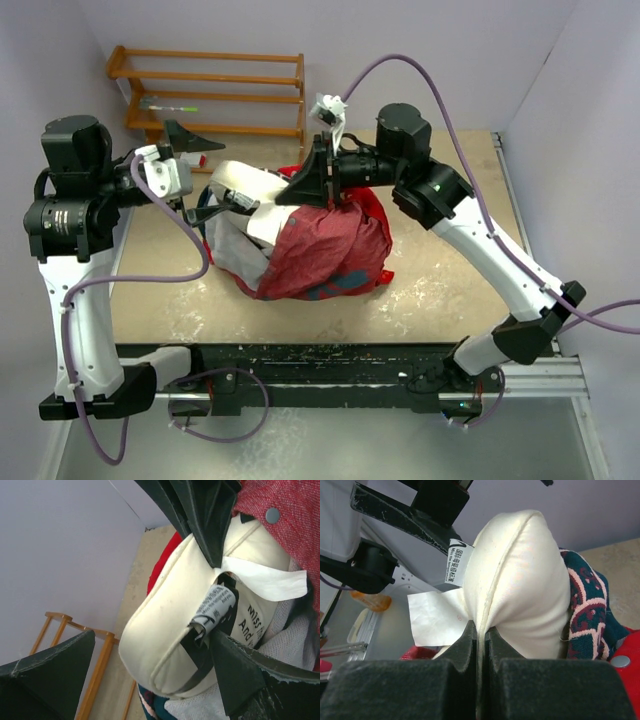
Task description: Remove the pillowcase from the pillow
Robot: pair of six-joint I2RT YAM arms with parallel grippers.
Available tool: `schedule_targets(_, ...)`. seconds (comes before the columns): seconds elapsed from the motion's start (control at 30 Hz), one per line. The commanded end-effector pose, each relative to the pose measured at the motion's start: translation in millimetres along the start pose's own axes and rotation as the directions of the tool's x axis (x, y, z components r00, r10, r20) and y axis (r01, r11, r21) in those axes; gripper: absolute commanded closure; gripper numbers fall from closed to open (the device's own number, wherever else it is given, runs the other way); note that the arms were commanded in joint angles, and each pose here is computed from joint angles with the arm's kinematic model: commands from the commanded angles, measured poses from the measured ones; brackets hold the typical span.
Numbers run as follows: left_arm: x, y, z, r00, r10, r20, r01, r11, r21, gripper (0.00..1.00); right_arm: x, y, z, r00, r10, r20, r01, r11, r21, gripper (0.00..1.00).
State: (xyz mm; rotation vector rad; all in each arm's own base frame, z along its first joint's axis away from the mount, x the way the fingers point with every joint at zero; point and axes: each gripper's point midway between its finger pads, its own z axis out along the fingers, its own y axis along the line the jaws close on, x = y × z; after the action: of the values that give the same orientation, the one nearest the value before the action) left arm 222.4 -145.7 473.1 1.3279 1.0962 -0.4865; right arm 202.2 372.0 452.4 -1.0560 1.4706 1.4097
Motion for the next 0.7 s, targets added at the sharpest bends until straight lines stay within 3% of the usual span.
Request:
schedule_targets(0.0,2.7,-6.7,2.9,1.000,0.003,0.001,-0.003,0.999,0.047,0.01,-30.5,48.6,4.4,0.986,-0.162,0.051,0.167,0.976,-0.140,1.00)
schedule_targets(0.17,18.2,-33.8,12.2,0.988,-0.155,-0.015,0.155,0.975,0.156,0.01,-24.0,67.9,23.9,0.983,-0.186,0.003,0.183,0.964,-0.194,1.00)
schedule_targets(0.4,42.6,-51.2,20.1,0.980,-0.186,-0.066,0.195,0.962,0.190,0.00,-26.5,78.4,26.6,0.981,-0.195,0.009,0.192,0.955,-0.224,1.00)
schedule_targets(0.43,44.2,-52.2,21.0,0.979,-0.189,-0.070,0.199,0.962,0.189,0.04,-26.3,77.6,26.8,0.981,-0.194,0.009,0.192,0.956,-0.220,1.00)
schedule_targets(0.5,48.1,-54.9,23.2,0.976,-0.202,-0.085,0.215,0.957,0.193,0.20,-30.7,75.9,24.6,0.980,-0.199,0.031,0.201,0.962,-0.188,1.00)
schedule_targets(0.53,49.5,-55.7,24.0,0.974,-0.209,-0.091,0.224,0.955,0.196,0.36,-34.8,77.2,22.0,0.977,-0.207,0.058,0.214,0.960,-0.178,1.00)
schedule_targets(0.57,50.5,-55.8,24.6,0.972,-0.216,-0.094,0.231,0.953,0.194,0.57,-40.5,72.8,17.9,0.974,-0.209,0.089,0.220,0.965,-0.140,1.00)
schedule_targets(0.6,50.7,-53.6,24.6,0.970,-0.223,-0.099,0.238,0.955,0.178,0.84,-49.1,66.7,11.9,0.969,-0.212,0.127,0.224,0.971,-0.088,1.00)
schedule_targets(0.63,51.3,-48.8,24.2,0.967,-0.231,-0.107,0.245,0.959,0.142,1.00,-52.3,54.7,7.1,0.969,-0.195,0.152,0.202,0.979,-0.031,1.00)
schedule_targets(0.67,50.0,-39.3,24.2,0.969,-0.224,-0.104,0.233,0.968,0.089,1.00,-58.0,45.2,0.0,0.967,-0.179,0.179,0.179,0.984,0.017,0.93)
